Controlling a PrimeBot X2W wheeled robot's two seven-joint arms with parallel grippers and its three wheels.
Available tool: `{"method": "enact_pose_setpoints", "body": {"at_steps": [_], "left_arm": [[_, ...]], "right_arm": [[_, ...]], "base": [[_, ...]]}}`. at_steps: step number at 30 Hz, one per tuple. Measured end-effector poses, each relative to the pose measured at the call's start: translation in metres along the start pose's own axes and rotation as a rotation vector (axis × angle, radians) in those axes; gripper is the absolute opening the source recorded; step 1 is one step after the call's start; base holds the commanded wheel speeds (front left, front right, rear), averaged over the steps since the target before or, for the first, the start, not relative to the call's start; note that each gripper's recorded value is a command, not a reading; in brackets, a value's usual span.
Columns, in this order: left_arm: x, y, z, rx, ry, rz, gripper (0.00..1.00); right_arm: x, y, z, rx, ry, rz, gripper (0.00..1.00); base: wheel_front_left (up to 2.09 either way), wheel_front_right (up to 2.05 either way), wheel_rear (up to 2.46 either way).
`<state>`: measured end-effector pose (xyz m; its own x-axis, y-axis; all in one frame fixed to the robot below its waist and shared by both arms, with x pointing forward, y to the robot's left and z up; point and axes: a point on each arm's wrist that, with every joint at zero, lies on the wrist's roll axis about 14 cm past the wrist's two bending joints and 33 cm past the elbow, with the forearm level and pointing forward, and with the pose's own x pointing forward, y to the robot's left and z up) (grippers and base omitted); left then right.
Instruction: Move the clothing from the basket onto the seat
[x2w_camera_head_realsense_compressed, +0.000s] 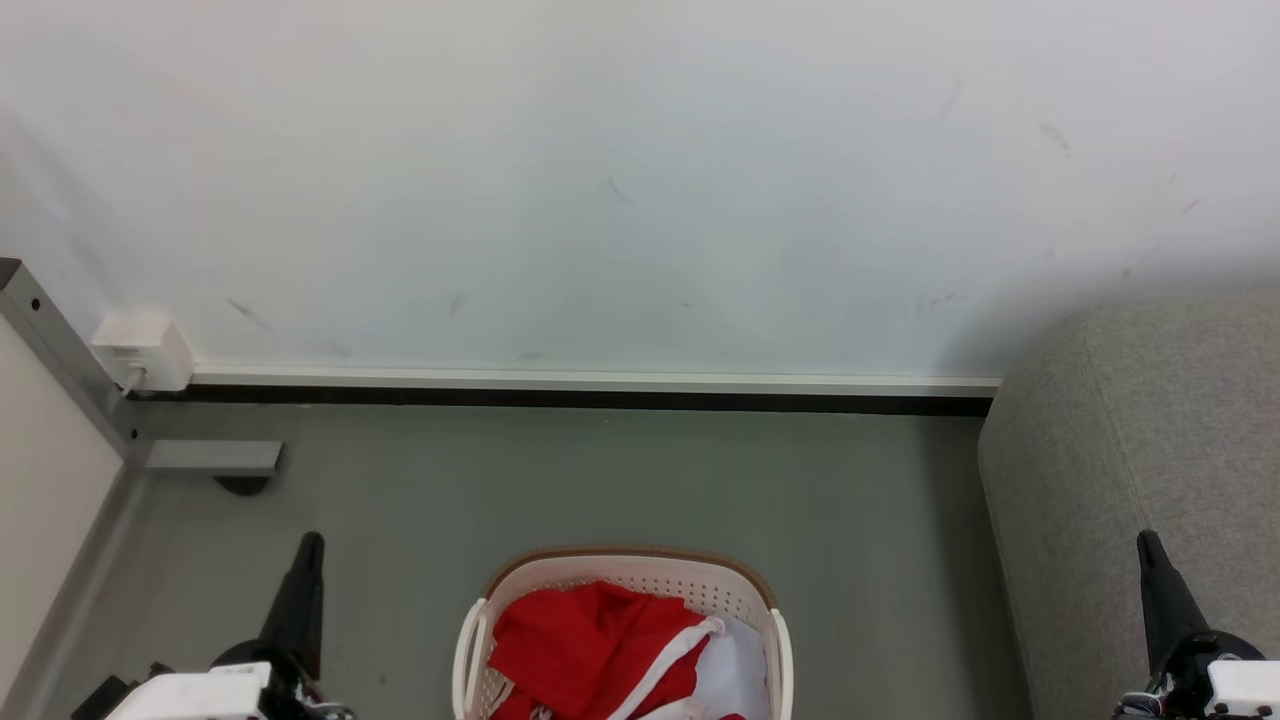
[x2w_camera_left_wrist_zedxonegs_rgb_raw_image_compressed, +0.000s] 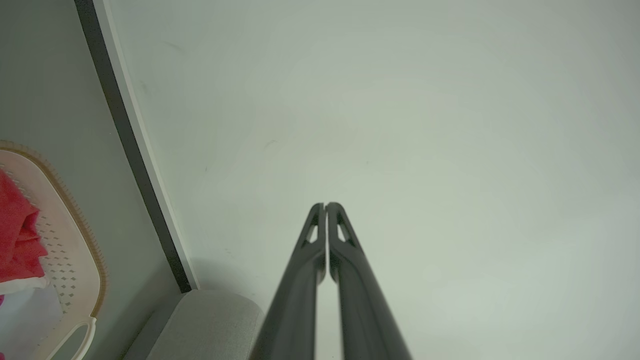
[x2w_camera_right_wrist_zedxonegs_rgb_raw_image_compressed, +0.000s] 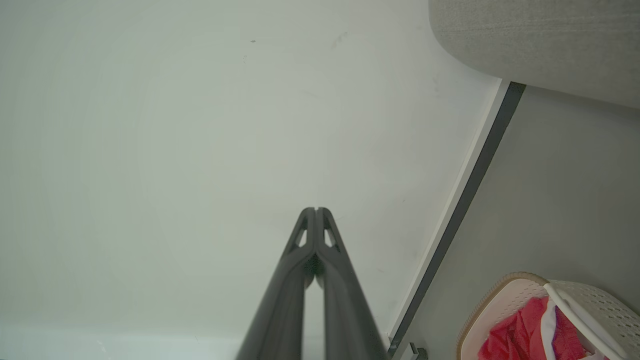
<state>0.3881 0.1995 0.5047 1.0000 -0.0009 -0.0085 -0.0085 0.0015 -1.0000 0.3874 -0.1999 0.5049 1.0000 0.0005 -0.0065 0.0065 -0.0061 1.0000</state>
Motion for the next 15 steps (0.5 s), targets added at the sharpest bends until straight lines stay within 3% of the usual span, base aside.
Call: {"method": "enact_pose_setpoints", "body": {"at_steps": [15], "left_arm": [[0.0000, 0.0000, 0.0000, 0.000, 0.000, 0.000, 0.00]], "right_arm": [[0.0000, 0.0000, 0.0000, 0.000, 0.000, 0.000, 0.00]], "base": [[0.00, 0.00, 0.00]]}}
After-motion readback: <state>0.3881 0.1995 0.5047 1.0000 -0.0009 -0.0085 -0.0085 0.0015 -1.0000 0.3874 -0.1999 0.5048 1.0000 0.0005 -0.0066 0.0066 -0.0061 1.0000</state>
